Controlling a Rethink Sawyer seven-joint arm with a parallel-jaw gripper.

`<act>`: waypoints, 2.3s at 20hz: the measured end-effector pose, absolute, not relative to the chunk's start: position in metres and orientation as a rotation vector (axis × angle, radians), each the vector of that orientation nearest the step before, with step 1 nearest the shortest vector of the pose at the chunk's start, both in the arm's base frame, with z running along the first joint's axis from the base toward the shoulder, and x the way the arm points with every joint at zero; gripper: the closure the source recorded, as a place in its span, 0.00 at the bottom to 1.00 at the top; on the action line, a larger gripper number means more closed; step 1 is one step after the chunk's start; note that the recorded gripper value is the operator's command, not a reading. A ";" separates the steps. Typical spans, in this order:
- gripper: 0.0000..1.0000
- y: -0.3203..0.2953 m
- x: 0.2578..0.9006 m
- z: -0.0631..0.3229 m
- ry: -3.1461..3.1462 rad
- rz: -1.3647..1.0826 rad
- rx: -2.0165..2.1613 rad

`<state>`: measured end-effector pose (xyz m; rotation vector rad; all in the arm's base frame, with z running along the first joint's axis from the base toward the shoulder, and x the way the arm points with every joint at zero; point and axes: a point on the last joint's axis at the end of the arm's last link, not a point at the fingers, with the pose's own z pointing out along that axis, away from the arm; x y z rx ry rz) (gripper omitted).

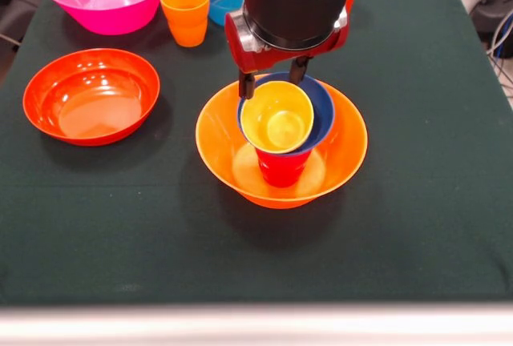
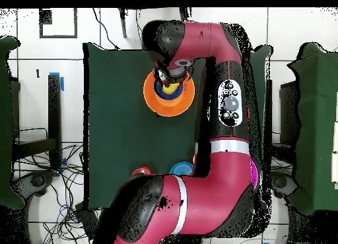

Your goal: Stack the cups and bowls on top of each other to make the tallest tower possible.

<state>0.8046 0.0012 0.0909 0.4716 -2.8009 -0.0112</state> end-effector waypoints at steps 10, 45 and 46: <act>0.00 0.004 0.806 0.128 -2.774 0.003 0.466; 1.00 -0.012 0.841 0.142 -2.858 -0.006 0.398; 1.00 -0.014 0.843 0.142 -2.865 -0.007 0.394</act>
